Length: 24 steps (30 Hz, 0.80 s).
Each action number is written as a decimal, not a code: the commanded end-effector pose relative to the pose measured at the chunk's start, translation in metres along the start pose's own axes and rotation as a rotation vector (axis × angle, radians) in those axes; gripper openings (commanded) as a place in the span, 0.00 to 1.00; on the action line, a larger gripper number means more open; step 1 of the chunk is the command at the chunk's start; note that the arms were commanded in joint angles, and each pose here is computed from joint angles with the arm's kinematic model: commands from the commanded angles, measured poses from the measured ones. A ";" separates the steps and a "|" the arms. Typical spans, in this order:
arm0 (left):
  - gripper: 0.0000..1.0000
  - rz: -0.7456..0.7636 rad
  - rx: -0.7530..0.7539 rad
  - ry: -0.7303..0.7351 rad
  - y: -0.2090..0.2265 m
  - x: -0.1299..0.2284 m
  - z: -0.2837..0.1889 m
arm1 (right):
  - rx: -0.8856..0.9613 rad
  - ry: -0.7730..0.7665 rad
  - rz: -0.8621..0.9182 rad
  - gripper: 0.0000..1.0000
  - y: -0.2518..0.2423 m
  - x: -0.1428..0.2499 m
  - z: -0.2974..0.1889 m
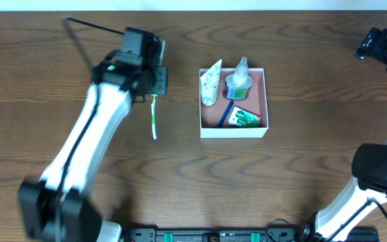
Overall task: Pack container
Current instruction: 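Lift the toothpaste tube and carry it over the box, then lower the toothpaste into the box and open the left gripper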
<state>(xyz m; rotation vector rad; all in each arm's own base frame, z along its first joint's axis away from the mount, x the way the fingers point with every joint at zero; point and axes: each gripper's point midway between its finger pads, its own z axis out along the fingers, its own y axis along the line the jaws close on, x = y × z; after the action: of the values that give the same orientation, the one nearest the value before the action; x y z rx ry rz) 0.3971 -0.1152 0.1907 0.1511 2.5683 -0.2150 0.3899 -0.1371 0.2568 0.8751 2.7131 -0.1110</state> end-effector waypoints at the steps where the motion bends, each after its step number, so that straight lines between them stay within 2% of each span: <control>1: 0.11 0.027 0.060 -0.132 -0.017 -0.020 -0.054 | -0.009 -0.030 0.018 0.99 -0.001 -0.001 -0.012; 7: 0.11 0.109 0.216 -0.296 -0.063 -0.021 -0.132 | -0.009 -0.030 0.018 0.99 -0.001 -0.001 -0.012; 12: 0.11 0.193 0.312 -0.362 -0.102 -0.012 -0.165 | -0.009 -0.030 0.018 0.99 -0.001 -0.001 -0.012; 17: 0.11 0.251 0.360 -0.314 -0.131 -0.002 -0.149 | -0.009 -0.030 0.018 0.99 -0.001 -0.001 -0.012; 24: 0.11 0.311 0.373 -0.166 -0.168 0.015 -0.085 | -0.009 -0.030 0.018 0.99 -0.001 -0.001 -0.012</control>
<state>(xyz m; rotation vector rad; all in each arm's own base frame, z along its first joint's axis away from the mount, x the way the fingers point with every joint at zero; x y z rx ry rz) 0.3110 -0.2455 0.2916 0.5889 2.2452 -0.5511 0.3899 -0.1371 0.2568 0.8751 2.7131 -0.1110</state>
